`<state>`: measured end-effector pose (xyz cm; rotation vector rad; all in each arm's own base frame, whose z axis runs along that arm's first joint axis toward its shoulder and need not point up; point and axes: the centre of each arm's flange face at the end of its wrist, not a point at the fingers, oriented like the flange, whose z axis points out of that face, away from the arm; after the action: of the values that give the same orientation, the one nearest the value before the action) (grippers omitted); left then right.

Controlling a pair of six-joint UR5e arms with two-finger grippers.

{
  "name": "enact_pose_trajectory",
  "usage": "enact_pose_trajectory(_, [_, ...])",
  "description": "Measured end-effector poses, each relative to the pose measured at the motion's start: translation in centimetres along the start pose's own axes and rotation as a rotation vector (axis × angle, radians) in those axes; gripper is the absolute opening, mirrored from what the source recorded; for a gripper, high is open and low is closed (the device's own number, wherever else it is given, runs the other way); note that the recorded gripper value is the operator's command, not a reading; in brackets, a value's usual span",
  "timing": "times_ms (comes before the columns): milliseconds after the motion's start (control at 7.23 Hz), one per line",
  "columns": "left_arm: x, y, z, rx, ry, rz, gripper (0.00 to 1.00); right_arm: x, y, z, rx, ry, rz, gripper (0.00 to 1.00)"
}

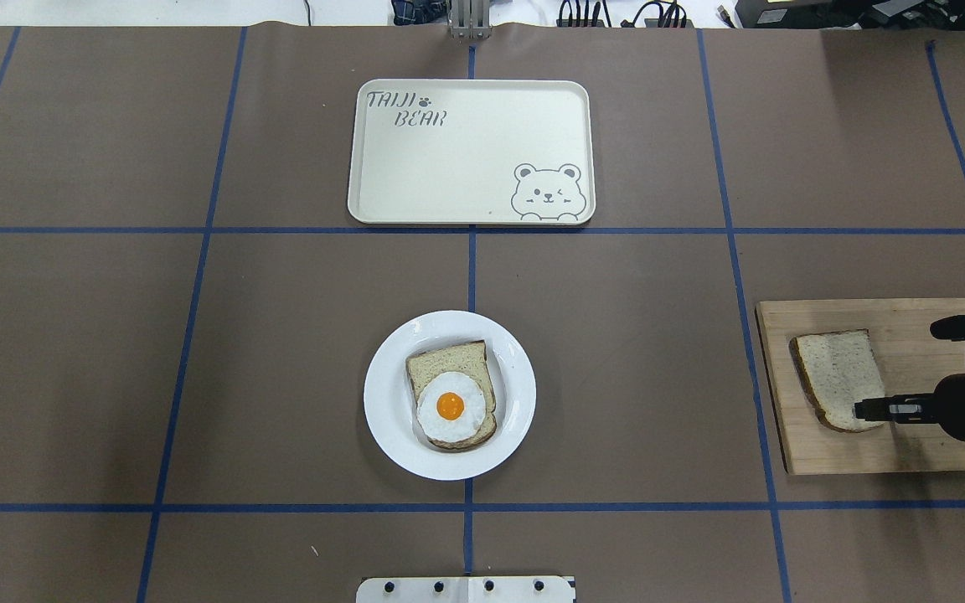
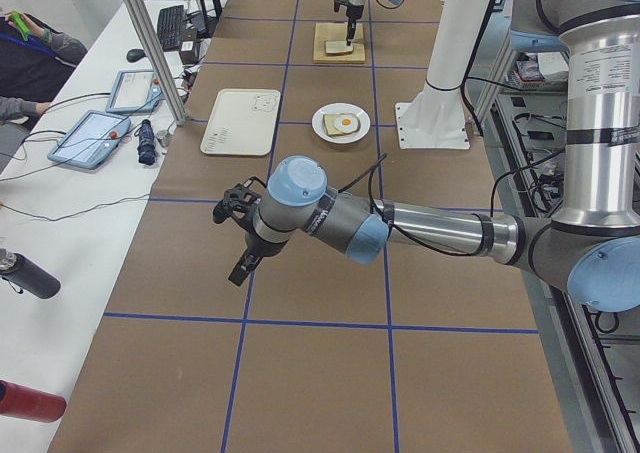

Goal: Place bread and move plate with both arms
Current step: 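Close the right gripper on the edge of the bread slice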

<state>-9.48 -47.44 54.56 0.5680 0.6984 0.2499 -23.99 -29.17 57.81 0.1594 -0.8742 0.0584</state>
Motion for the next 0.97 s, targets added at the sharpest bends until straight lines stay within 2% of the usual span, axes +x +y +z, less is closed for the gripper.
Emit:
enact_pose_trajectory(138, [0.00, 0.00, 0.00, 0.000, 0.000, 0.000, 0.98, 0.02, 0.12, 0.07, 0.000, 0.003, -0.002, 0.40])
enact_pose_trajectory(415, [0.02, -0.02, -0.02, 0.000, 0.000, 0.000, 0.98, -0.04, 0.31, 0.23, -0.002, 0.006, -0.008, 0.32])
enact_pose_trajectory(691, [0.03, 0.02, -0.03, 0.000, 0.000, 0.000, 0.98, -0.07, 0.41, 0.32, -0.004, 0.007, -0.015, 0.00])
enact_pose_trajectory(968, [0.03, 0.05, -0.03, 0.000, 0.000, 0.000, 0.98, -0.03, 0.42, 0.32, -0.004, 0.007, -0.019, 0.00])
